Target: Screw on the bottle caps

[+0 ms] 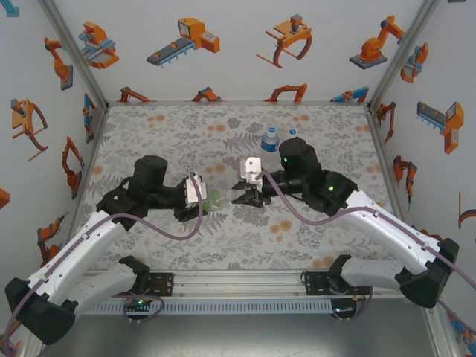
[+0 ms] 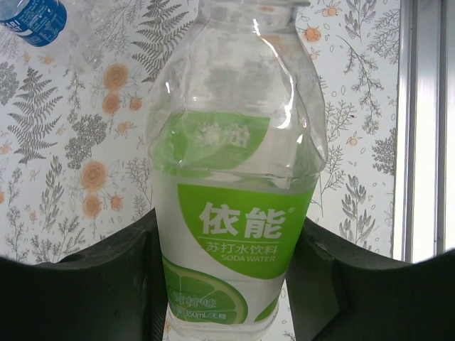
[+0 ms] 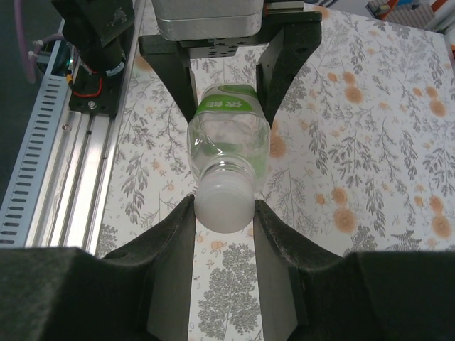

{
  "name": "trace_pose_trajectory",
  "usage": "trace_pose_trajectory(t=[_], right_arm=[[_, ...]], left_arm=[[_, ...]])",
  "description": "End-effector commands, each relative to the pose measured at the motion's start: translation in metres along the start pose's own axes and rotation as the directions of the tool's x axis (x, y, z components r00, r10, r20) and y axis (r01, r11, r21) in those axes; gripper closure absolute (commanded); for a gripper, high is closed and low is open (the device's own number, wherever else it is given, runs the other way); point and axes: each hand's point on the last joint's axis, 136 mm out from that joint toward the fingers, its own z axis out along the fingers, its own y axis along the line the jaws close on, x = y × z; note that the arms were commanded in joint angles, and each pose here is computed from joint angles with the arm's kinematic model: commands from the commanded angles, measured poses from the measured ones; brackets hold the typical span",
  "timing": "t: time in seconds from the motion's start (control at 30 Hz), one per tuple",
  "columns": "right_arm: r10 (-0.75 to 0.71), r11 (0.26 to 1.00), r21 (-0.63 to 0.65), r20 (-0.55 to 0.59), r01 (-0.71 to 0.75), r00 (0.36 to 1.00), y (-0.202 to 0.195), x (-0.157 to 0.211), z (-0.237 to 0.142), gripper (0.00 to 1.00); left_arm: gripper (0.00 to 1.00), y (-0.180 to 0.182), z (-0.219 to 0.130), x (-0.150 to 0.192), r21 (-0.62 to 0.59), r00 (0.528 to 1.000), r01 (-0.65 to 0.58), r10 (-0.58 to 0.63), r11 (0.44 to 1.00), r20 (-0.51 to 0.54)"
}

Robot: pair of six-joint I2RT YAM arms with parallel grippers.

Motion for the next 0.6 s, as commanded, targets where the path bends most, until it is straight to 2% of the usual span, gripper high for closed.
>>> trace_pose_trajectory(t=[0.0, 0.57], right_arm=[[-0.024, 1.000, 0.006, 0.008, 0.024, 1.000, 0.000, -0.006, 0.000, 0.88], [-0.113, 0.993, -0.015, -0.010, 0.113, 0.994, -0.002, 0.005, 0.011, 0.92]], left_arm=[[1.00, 0.007, -0.007, -0.028, -0.013, 0.996, -0.038, 0.039, 0.999, 0.082], [1.00, -0.001, -0.007, -0.045, 0.074, 0.986, -0.101, 0.090, 0.992, 0.137]])
